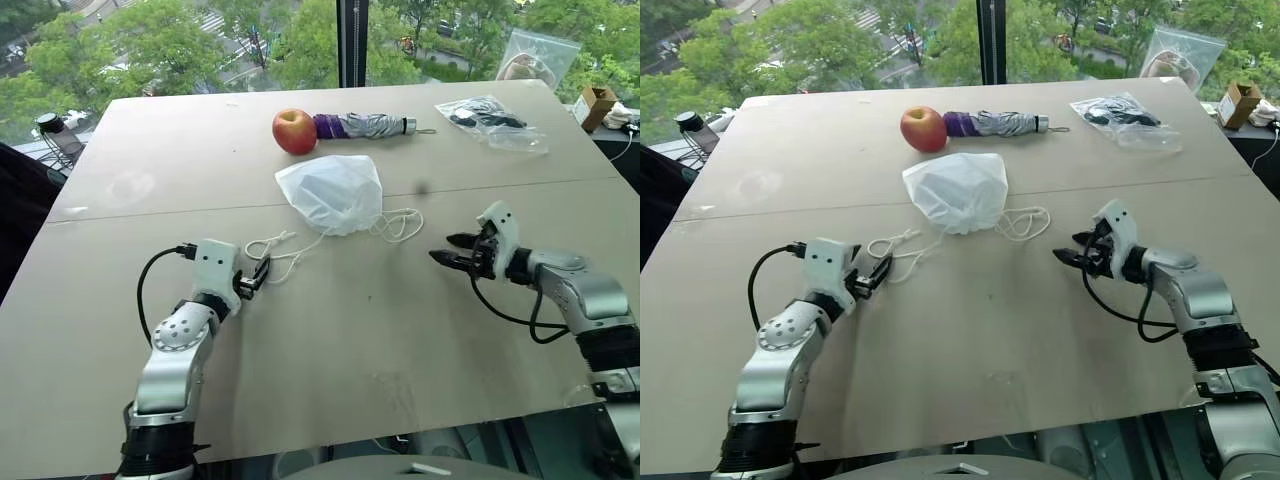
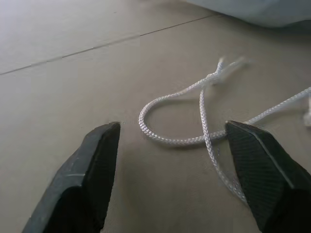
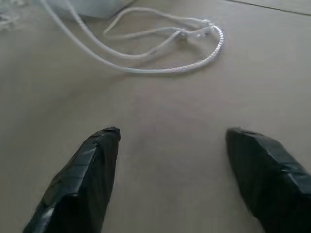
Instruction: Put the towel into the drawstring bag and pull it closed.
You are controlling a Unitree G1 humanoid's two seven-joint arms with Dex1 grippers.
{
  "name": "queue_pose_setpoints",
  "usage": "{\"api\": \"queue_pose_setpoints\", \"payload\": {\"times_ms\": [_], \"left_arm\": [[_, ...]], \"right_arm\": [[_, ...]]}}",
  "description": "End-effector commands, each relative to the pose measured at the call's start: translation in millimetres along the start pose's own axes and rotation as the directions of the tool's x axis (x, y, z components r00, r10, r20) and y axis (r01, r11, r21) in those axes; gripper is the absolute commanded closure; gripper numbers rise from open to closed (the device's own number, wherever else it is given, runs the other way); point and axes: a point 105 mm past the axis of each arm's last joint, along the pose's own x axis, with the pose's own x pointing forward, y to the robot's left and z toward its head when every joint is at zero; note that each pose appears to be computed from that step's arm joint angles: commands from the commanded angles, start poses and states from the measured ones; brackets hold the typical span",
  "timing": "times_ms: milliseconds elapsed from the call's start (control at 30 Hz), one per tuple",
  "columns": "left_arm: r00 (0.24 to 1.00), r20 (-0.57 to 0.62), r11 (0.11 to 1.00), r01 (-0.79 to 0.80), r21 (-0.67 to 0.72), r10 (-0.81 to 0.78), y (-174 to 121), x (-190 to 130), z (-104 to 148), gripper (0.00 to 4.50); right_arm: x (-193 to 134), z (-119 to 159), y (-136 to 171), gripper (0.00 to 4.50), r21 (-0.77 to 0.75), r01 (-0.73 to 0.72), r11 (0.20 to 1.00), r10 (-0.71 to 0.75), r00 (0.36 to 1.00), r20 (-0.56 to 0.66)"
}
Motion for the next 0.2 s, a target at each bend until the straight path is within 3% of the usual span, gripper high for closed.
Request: {"api": "queue_pose_setpoints", "payload": {"times_ms": [33, 200], "left_arm": [[0.987, -0.011, 0.987, 0.160, 0.002, -0.160, -16, -24, 1, 0.87], [0.954, -0.074, 0.956, 0.294, 0.016, -0.292, -34, -47, -13, 0.87]], "right_arm": [[-16, -2, -4, 0.78, -0.114, -0.028, 0.993, 0.030, 0.999, 0.019], [-19, 0, -2, 0.78, -0.135, -0.050, 0.990, 0.066, 0.991, 0.120]]}}
